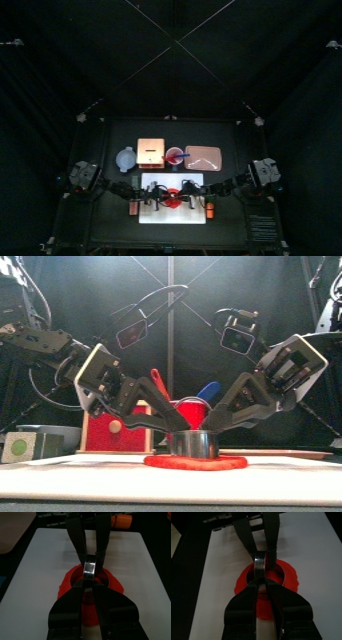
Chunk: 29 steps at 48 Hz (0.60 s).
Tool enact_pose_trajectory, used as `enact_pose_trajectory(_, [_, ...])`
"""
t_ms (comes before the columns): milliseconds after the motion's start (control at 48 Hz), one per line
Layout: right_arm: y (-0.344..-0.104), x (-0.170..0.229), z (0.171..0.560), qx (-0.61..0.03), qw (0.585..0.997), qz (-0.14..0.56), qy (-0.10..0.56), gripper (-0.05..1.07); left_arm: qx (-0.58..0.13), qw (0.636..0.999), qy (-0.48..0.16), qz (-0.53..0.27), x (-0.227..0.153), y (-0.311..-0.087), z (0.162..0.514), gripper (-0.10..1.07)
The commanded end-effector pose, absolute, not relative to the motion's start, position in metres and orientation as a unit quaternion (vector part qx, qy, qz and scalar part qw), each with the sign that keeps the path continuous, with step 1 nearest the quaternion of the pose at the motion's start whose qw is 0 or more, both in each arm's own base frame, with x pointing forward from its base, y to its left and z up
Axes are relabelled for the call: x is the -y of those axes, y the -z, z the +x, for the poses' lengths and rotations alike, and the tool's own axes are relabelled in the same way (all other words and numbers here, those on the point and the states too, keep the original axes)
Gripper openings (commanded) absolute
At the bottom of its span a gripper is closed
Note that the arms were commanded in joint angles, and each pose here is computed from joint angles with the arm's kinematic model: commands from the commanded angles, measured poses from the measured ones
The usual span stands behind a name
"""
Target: Cut dough with cookie cutter and remove excess
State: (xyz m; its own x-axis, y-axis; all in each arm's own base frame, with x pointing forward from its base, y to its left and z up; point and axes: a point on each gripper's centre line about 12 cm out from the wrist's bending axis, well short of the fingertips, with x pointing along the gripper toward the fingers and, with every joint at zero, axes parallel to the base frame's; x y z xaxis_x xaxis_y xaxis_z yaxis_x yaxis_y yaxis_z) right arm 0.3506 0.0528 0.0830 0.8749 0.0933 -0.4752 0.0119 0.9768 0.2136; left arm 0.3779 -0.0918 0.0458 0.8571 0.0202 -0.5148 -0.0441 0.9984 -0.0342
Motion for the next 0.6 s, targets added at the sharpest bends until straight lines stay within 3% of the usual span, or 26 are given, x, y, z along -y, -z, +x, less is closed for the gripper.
enact_pose_trajectory(0, [-0.073,-0.054,0.35,-0.268,0.957,0.108,-0.016,0.49,-0.324,0.946,0.006,-0.009,0.107,-0.016,0.361,0.55])
enact_pose_trajectory(292, [-0.064,-0.056,0.346,-0.297,0.949,0.104,-0.018,0.49,-0.333,0.943,0.009,-0.009,0.108,-0.015,0.36,0.55])
enact_pose_trajectory(583, [-0.066,-0.057,0.35,-0.313,0.944,0.107,-0.014,0.5,-0.311,0.95,0.028,-0.002,0.115,-0.031,0.365,0.55])
